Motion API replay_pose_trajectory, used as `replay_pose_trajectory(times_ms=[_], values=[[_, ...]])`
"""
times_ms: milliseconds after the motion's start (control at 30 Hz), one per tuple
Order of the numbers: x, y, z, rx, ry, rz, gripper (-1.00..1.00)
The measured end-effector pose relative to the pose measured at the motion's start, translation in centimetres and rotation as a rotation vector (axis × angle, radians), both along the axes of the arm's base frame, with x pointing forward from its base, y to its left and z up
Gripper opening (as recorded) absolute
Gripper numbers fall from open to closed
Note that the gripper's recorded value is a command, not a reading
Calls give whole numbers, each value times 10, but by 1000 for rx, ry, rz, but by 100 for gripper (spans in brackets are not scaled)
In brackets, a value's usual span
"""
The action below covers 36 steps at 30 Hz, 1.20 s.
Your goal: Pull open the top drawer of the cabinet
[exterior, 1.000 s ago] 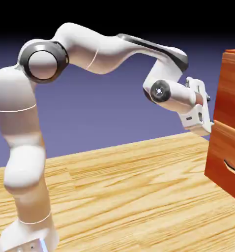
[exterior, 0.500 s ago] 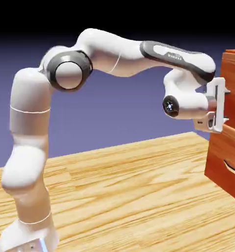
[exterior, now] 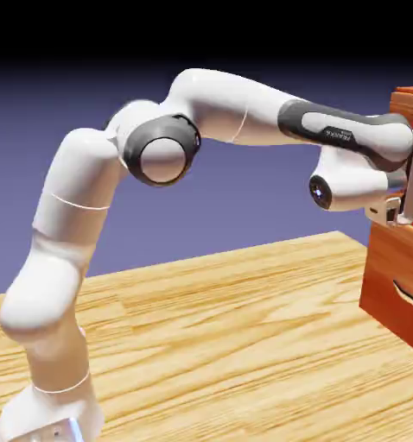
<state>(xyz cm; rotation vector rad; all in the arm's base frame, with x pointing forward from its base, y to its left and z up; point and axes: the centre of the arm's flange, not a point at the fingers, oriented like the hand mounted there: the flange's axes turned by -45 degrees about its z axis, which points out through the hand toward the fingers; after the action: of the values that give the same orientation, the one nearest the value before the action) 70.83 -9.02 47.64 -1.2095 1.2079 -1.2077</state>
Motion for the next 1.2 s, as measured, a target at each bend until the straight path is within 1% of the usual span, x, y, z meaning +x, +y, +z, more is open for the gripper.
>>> replay_pose_trajectory(times_ms=[33, 67, 133, 333, 567, 800, 867, 1200], values=[[6, 0, 0, 0, 0, -1, 0], [10, 0, -1, 0, 0, -1, -100], [10, 0, -1, 0, 0, -1, -100], [-28, -1, -1, 0, -1, -2, -100], [-83, -1, -1, -1, -1, -1, -100], [-147, -3, -1, 3, -2, -6, -100], [-150, -3, -1, 13, -4, -4, -100], [-132, -3, -1, 8, -2, -4, -100]])
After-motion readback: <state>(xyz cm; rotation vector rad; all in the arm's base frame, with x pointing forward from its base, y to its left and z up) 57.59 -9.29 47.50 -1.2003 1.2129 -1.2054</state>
